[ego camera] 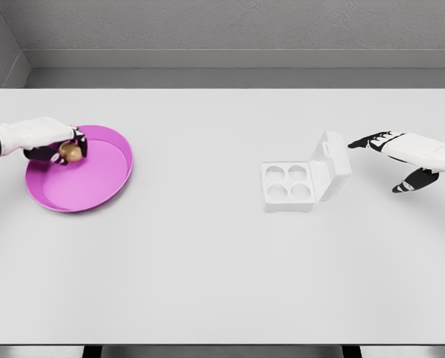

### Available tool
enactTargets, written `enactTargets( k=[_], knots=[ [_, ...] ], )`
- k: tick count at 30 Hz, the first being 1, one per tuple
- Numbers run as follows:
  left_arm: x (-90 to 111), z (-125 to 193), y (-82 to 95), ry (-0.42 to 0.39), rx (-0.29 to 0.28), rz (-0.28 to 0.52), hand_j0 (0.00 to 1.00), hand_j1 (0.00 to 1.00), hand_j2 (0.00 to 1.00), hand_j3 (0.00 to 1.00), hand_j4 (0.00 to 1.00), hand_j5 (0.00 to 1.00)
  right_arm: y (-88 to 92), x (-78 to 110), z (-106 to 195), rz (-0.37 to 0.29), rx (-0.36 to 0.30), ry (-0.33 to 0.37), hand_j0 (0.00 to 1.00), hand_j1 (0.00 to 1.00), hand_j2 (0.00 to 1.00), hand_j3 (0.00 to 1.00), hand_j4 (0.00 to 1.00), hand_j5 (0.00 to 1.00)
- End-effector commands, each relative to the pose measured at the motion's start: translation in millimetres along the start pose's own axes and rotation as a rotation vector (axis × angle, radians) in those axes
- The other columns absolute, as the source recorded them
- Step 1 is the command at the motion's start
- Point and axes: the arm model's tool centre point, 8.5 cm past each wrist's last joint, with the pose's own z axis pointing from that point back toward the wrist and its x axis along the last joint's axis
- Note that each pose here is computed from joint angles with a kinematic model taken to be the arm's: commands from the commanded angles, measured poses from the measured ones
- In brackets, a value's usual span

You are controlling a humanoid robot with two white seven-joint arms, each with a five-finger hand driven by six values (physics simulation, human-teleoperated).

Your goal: Pack egg into the box and close the box lid

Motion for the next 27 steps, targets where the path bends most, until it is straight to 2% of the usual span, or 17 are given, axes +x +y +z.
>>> enactTargets(
  k=[1, 7, 14, 21, 27],
  knots=[
    [8, 1, 12.7, -0.021, 0.038, -0.016, 0.36, 0.36, 0.36, 0.36, 0.36, 0.36, -0.6, -0.4, 1, -0.006, -0.004, 0.0, 1.0, 1.0, 1.0, 1.0, 1.0, 1.0],
    [15, 2, 22.4, -0.041, 0.068, -0.034, 0.36, 0.36, 0.36, 0.36, 0.36, 0.36, -1.2, -0.1, 1, -0.005, -0.006, 0.0, 1.0, 1.0, 1.0, 1.0, 1.0, 1.0],
    [44, -10, 38.4, -0.113, 0.131, -0.06, 0.35, 0.35, 0.35, 0.35, 0.35, 0.35, -1.2, -0.1, 1, -0.005, -0.006, 0.0, 1.0, 1.0, 1.0, 1.0, 1.0, 1.0],
    [59, -17, 42.1, -0.15, 0.15, -0.067, 0.34, 0.34, 0.34, 0.34, 0.34, 0.34, -0.8, 0.0, 0, -0.005, -0.005, -0.001, 1.0, 1.0, 1.0, 1.0, 1.0, 1.0],
    [82, -29, 50.6, -0.21, 0.184, -0.077, 0.33, 0.33, 0.33, 0.33, 0.33, 0.33, -1.2, -0.1, 1, -0.005, -0.006, 0.0, 1.0, 1.0, 1.0, 1.0, 1.0, 1.0]
  ],
)
